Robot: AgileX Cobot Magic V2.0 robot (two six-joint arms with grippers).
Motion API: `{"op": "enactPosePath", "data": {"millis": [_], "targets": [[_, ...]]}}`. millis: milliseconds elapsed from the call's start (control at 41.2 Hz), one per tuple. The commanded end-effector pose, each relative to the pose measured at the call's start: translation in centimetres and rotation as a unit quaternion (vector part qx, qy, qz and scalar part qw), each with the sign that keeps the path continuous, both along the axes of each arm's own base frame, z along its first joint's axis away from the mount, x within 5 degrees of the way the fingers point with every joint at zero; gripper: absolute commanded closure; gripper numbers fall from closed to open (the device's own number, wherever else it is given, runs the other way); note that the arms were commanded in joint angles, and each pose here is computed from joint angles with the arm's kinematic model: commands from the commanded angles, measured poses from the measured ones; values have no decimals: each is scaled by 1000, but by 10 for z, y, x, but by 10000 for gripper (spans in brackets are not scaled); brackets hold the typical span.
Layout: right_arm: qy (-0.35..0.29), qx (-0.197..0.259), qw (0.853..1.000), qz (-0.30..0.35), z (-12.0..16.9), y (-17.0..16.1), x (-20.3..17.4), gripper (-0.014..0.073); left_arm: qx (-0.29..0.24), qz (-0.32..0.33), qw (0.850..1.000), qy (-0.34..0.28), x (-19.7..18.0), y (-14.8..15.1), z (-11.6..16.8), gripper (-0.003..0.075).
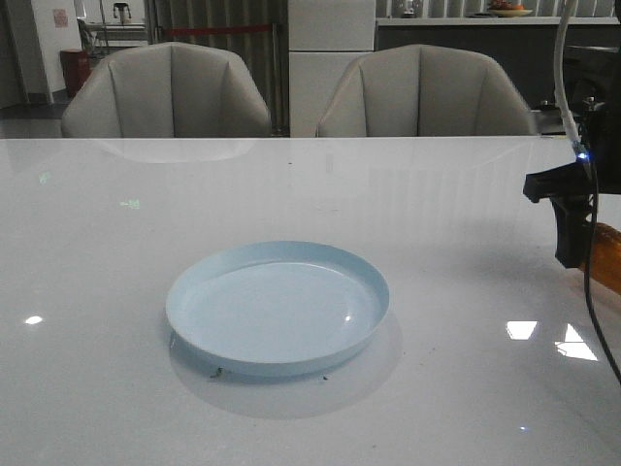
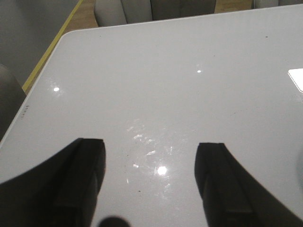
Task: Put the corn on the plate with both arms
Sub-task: 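Lower the right gripper around the orange corn cob and close, then lift the corn cob and carry it over the blue plate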
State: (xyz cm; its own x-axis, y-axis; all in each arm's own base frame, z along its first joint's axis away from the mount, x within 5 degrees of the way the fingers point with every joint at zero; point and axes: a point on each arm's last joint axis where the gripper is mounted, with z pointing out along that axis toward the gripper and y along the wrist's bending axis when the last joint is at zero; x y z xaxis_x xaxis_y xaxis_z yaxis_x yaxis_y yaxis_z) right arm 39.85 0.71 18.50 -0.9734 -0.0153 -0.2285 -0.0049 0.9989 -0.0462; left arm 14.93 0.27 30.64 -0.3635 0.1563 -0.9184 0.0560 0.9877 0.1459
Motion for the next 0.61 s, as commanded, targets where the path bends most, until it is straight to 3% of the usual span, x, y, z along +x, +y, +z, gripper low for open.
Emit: {"op": "enactPosePath", "data": {"millis": [0,194,364,583], "targets": [[-62,-3,998,3,52,2,7,521,-6,7,998,-58,2,1,18,247],[-101,10,993,61,108,35,18,521,-6,7,998,-58,2,1,18,247],[-137,43,980,137,152,89,13,529,-6,7,998,-58,2,1,18,247],[-155,211,949,175,180,154,-4,529,-6,7,998,-58,2,1,18,247]]}}
